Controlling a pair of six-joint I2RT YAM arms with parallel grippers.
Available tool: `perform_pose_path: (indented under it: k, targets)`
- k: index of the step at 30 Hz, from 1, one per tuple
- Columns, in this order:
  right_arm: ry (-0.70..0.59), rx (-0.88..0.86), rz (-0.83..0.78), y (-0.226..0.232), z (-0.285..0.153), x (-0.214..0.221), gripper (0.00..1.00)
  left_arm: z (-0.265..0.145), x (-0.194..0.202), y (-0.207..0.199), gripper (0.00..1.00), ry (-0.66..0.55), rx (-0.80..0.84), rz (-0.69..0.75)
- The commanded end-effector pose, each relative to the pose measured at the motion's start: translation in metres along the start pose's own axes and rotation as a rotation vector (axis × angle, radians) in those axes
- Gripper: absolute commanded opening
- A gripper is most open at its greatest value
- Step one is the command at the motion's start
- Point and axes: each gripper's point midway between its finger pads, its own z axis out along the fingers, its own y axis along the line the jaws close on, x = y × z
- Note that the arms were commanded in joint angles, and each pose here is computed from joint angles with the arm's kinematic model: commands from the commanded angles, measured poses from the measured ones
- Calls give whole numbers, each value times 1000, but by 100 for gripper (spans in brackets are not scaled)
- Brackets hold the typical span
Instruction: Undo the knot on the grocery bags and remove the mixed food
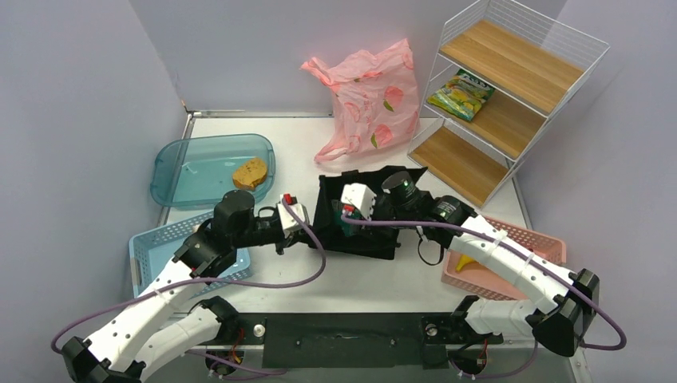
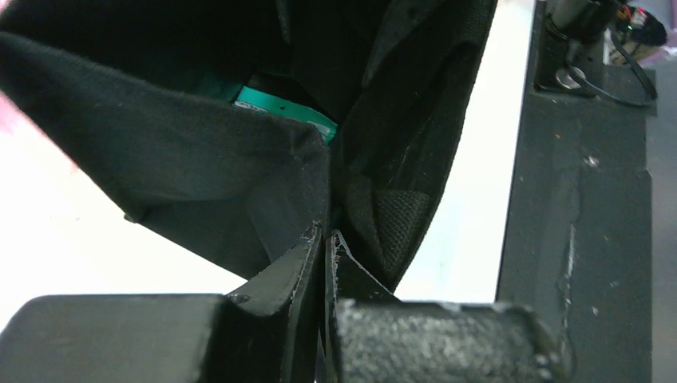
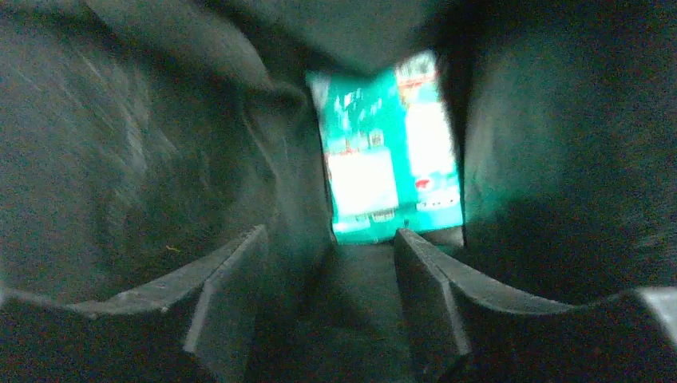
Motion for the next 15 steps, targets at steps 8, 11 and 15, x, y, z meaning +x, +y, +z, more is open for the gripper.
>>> perform_pose_path:
  k: [8,11,15]
  targets:
    - [154,43,-255,21,-1,89,74,-15,5,-34,0,-88,36,101]
    - [120,113,-233,6,8,76,74,-15,3,-48,0,-97,100,146]
    - [64,171,-196,-10,22,54,74,-16,4,-57,0,-105,123,176]
